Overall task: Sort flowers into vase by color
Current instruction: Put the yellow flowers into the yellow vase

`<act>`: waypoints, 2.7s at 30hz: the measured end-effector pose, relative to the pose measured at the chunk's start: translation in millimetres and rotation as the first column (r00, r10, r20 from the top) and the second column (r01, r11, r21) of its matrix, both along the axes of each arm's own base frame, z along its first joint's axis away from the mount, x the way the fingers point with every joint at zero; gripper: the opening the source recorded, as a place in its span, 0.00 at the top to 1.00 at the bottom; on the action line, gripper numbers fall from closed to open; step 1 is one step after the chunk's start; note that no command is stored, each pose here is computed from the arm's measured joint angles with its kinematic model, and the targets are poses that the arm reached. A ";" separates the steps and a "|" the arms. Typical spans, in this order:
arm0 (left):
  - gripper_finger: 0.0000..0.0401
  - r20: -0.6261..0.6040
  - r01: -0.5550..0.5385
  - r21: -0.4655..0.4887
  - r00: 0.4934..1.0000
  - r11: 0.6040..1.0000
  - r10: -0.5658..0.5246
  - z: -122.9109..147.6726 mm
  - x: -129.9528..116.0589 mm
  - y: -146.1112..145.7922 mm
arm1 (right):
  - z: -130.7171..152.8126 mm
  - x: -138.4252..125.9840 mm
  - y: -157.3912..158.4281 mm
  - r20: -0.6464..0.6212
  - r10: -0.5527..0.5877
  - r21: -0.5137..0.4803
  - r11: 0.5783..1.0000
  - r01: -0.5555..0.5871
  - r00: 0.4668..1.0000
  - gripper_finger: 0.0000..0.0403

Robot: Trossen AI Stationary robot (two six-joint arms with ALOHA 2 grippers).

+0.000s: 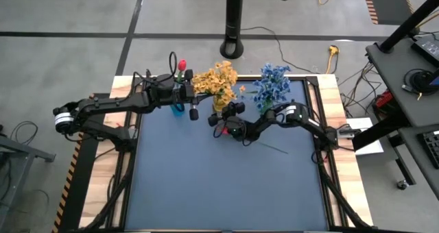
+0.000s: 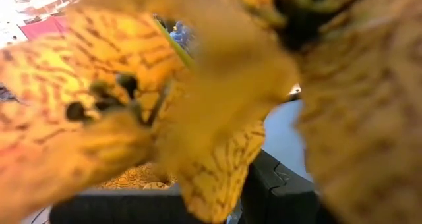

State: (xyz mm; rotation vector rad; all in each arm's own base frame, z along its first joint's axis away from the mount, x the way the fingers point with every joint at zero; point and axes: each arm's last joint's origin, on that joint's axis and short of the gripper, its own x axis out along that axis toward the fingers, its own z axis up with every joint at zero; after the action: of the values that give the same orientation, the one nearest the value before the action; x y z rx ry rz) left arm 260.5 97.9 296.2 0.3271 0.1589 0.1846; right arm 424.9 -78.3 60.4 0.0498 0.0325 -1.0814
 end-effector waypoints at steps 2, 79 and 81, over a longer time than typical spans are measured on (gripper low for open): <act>1.00 -0.002 0.000 -0.001 1.000 1.000 0.000 -0.2 0.0 0.0 | 0.4 1.5 -2.3 -0.006 -0.014 0.004 1.000 0.014 1.000 0.11; 1.00 0.199 -0.003 -0.197 0.979 0.980 0.043 -27.7 8.1 48.7 | -6.9 -0.5 -21.9 0.024 0.020 0.093 0.995 -0.022 1.000 0.25; 1.00 0.200 -0.008 -0.196 0.979 0.981 0.048 -27.5 7.4 50.0 | -6.9 -0.6 -22.1 0.024 0.020 0.093 0.995 -0.022 1.000 0.24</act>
State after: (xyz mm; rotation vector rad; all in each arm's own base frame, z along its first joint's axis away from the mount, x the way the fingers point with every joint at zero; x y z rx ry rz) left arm 267.9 148.0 268.7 0.1099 -0.0222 0.2273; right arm 424.3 -100.3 53.5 0.1458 0.0631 -1.0574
